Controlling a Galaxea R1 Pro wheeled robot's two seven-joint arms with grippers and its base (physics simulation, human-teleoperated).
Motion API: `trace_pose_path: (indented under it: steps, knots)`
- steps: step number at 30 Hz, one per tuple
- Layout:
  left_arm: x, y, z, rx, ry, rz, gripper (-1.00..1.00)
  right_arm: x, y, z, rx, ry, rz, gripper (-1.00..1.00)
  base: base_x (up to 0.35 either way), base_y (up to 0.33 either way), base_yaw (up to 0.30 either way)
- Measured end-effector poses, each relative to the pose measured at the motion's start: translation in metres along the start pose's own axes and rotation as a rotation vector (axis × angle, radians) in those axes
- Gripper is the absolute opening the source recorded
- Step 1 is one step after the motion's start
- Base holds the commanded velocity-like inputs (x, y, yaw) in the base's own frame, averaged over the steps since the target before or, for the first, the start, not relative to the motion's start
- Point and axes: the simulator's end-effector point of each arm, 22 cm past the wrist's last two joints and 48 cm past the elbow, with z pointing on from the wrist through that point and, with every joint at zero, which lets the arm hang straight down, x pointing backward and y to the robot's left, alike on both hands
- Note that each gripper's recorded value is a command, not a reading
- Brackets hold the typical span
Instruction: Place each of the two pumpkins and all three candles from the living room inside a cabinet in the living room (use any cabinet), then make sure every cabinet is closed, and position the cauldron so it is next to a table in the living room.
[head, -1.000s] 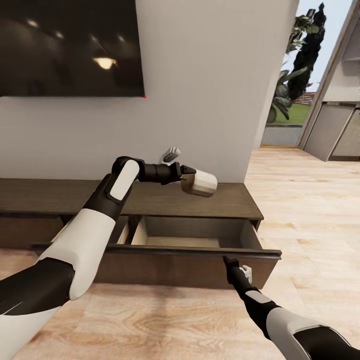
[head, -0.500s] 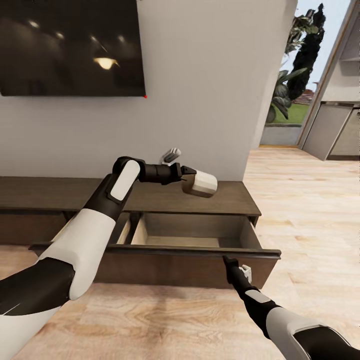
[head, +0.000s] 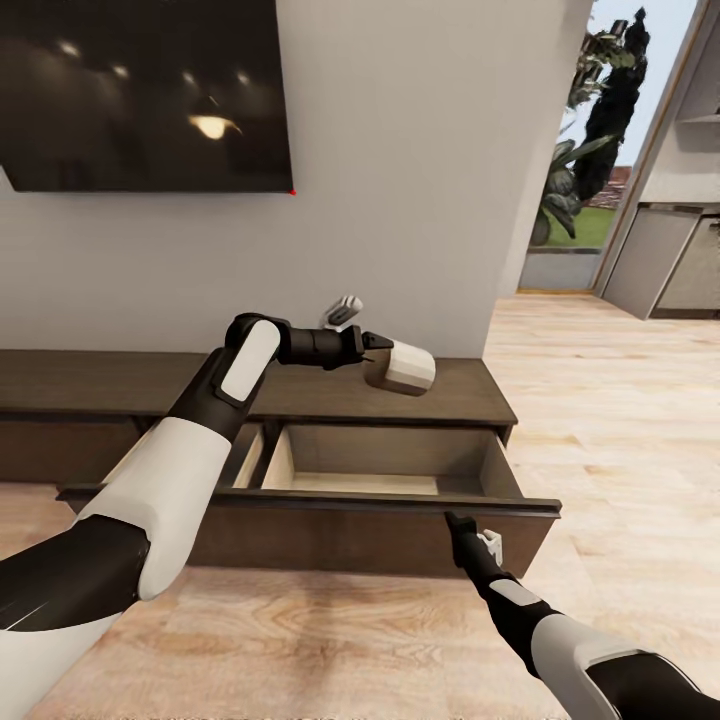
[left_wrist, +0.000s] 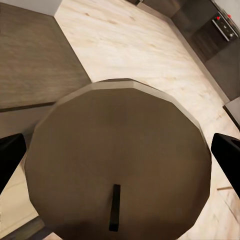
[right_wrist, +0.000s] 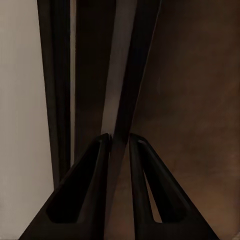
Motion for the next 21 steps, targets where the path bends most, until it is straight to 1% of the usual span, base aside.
trace_pose_path:
  steps: [7, 12, 17, 21]
  knots:
    - [-0.0001, -0.0001, 0.0, 0.001, 0.0, 0.0, -1.0, 0.0004, 0.0, -0.0001, 0.0, 0.005, -0.01, -1.0, -0.061, 0.0, 0.0]
    - [-0.0003, -0.0001, -0.0001, 0.0, -0.001, -0.001, -1.0, 0.0007, 0.0, -0.0001, 0.0, -0.002, 0.007, -1.0, -0.016, 0.0, 0.0]
    - [0.0, 0.0002, 0.0002, 0.0, -0.001, -0.003, -1.0, 0.0012, 0.0, 0.0001, -0.001, 0.0, 0.003, -1.0, -0.092, 0.0, 0.0]
    - [0.0, 0.0009, 0.0003, -0.002, 0.0, -0.002, -1.0, 0.0008, 0.0008, 0.0014, 0.004, 0.003, -0.004, -1.0, -0.024, 0.0, 0.0]
